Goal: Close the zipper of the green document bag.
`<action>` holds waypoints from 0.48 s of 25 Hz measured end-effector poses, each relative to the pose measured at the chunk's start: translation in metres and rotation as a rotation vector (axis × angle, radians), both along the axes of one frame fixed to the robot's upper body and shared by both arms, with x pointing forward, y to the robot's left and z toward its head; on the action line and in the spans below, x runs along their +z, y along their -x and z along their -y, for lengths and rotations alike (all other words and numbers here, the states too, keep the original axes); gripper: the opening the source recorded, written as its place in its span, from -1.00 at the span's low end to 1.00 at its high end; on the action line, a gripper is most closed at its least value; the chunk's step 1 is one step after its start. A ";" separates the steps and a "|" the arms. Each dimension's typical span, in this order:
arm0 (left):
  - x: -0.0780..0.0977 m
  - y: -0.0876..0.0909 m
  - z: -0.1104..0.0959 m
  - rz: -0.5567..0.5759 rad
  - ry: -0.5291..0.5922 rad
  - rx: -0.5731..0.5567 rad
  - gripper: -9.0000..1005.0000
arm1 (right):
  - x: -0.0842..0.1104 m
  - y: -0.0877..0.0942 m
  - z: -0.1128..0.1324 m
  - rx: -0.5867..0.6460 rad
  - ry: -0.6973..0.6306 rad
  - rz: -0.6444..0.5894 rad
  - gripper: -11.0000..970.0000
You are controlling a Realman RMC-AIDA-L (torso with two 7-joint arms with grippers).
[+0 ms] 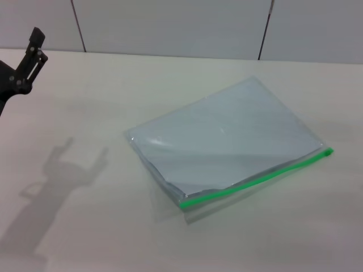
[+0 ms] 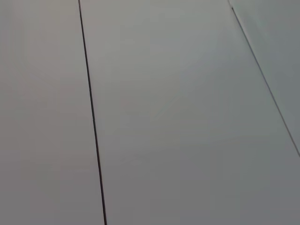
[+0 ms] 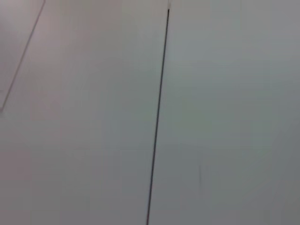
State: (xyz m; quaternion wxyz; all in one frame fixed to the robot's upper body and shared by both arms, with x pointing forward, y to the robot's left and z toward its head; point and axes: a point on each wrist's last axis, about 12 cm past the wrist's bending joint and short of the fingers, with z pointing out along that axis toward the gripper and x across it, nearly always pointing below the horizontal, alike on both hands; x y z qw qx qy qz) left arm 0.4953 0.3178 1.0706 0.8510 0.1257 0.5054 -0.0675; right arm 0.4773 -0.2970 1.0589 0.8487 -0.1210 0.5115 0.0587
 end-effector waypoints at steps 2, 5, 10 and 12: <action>0.000 0.000 0.000 0.000 0.003 -0.002 0.71 | 0.001 -0.001 -0.003 0.015 0.002 0.002 0.81; 0.000 0.000 0.000 -0.001 0.004 -0.001 0.71 | 0.001 -0.003 -0.007 0.043 0.009 0.001 0.81; 0.000 0.000 0.000 0.000 0.004 0.000 0.71 | 0.002 -0.007 -0.012 0.065 0.013 0.002 0.81; 0.000 0.000 0.000 0.000 0.004 0.000 0.71 | 0.002 -0.008 -0.013 0.074 0.016 0.001 0.81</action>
